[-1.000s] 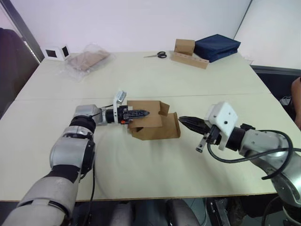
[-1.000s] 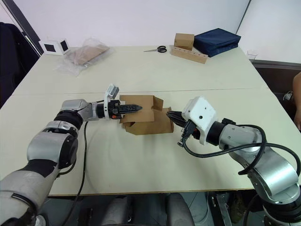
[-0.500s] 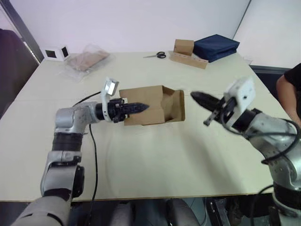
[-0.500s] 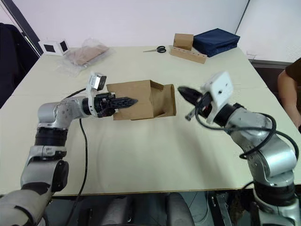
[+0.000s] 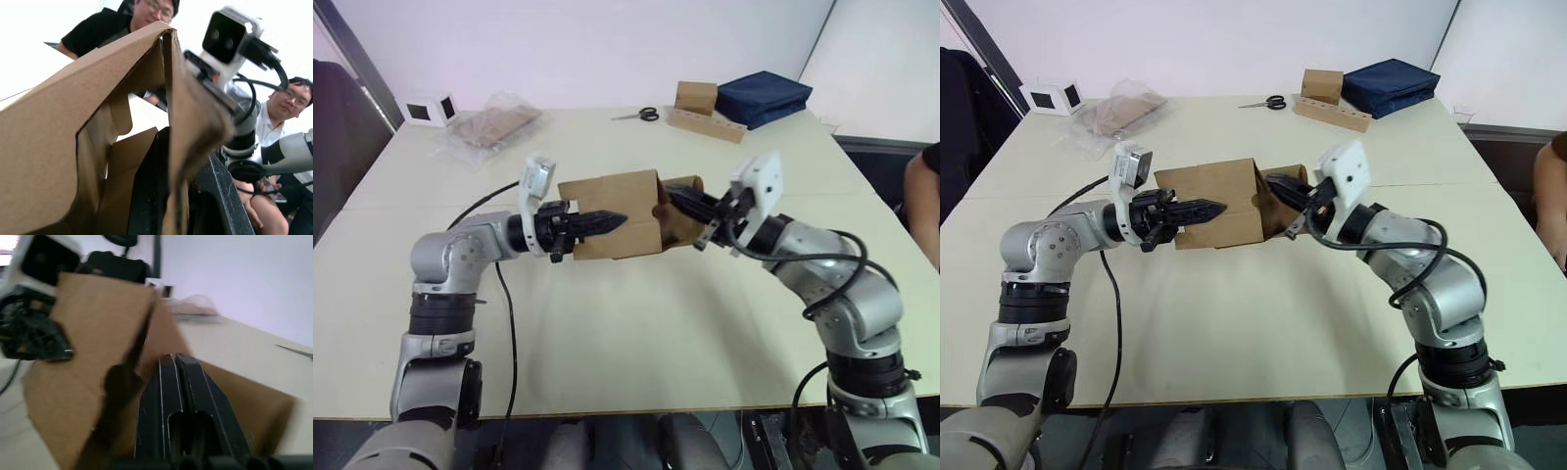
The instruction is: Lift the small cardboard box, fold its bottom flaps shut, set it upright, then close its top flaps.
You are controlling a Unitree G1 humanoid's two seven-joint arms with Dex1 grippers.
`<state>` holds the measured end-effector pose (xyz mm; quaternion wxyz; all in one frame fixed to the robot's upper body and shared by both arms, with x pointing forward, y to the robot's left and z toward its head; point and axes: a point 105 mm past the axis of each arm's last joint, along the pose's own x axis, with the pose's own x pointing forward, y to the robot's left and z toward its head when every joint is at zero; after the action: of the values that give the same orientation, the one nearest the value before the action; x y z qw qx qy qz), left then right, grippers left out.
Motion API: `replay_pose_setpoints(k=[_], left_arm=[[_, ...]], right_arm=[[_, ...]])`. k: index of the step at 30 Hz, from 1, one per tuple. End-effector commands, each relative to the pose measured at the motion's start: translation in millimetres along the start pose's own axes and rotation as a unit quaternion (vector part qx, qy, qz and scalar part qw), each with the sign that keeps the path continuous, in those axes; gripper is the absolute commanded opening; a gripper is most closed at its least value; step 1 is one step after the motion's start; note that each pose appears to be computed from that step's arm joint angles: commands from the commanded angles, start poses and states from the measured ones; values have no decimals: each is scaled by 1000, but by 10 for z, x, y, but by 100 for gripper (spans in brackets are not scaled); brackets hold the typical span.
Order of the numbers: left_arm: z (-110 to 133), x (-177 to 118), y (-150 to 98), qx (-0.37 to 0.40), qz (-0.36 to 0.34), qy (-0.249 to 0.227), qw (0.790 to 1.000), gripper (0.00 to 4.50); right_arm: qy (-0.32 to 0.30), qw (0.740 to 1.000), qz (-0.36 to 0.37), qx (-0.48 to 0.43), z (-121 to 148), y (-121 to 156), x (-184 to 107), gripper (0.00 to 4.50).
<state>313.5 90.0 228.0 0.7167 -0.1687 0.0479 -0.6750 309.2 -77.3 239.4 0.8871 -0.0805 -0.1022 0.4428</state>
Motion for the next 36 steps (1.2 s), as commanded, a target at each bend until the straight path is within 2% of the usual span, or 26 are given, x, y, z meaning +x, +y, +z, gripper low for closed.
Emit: replay_pose_setpoints(k=[1, 7, 12, 27, 30, 36], left_arm=[[58, 3, -94, 21, -14, -6, 1000, 9], [-8, -1, -85, 16, -14, 2, 1000, 9], [30, -26, -60, 22, -6, -2, 1000, 9], [175, -77, -84, 34, 6, -25, 999, 9], [230, -71, -94, 36, 5, -36, 999, 9], [256, -45, -121, 36, 0, -40, 999, 9]], right_arm=[[-31, 999, 19, -24, 159, 74, 76, 0], [-35, 998, 27, -35, 185, 103, 114, 0], [-31, 998, 28, -53, 208, 111, 68, 0], [24, 997, -1, -77, 251, -84, -436, 0], [53, 997, -26, -59, 90, -108, -608, 0], [70, 995, -60, -21, -135, -91, -736, 0]])
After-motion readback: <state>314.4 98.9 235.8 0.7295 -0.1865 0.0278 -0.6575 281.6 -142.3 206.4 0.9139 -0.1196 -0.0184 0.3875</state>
